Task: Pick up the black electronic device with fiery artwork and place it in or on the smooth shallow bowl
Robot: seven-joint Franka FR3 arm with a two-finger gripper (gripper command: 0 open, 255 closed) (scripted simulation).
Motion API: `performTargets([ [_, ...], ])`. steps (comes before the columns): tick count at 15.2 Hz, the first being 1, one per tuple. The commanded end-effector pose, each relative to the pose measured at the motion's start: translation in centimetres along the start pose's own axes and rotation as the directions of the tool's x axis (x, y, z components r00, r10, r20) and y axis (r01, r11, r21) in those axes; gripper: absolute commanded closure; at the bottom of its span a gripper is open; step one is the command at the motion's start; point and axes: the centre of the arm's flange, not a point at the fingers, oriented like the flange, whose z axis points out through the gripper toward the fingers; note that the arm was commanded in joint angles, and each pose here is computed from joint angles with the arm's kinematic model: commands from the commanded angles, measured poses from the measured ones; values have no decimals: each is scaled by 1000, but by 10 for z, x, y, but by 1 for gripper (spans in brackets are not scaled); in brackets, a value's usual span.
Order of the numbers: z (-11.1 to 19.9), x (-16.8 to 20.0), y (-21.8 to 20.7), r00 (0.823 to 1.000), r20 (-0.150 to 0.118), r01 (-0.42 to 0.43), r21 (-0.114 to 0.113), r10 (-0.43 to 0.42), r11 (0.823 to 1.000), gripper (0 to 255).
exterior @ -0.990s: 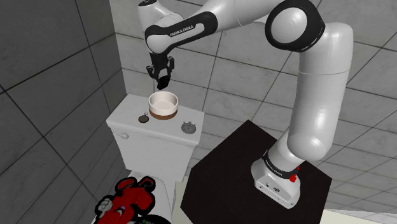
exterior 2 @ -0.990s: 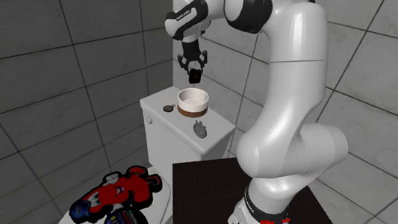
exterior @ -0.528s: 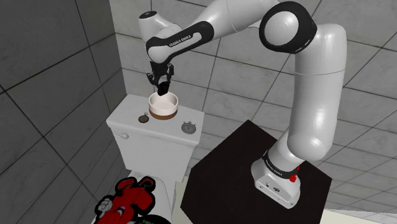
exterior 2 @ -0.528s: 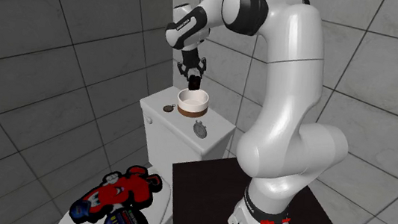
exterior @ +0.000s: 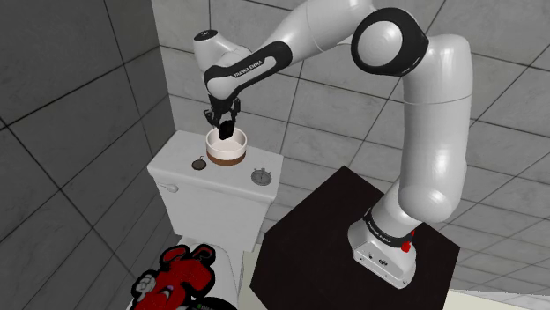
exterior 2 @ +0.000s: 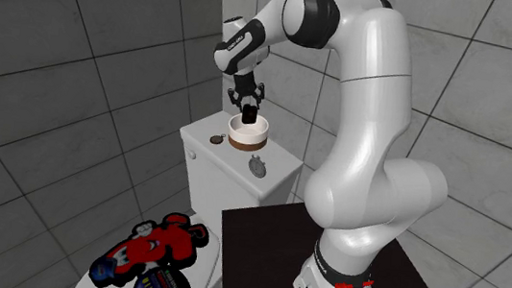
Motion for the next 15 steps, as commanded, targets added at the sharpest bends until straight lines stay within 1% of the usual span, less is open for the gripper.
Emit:
performTargets([
  [1,1,0,0,1000,-1,0,0,0,1000,255],
  [5,1,0,0,1000,-1,0,0,0,1000,255],
  [6,1,0,0,1000,-1,0,0,0,1000,0],
  [11,1,0,0,1000,-1,0,0,0,1000,0],
  [15,-49,0,0,1000,-1,0,0,0,1000,0],
])
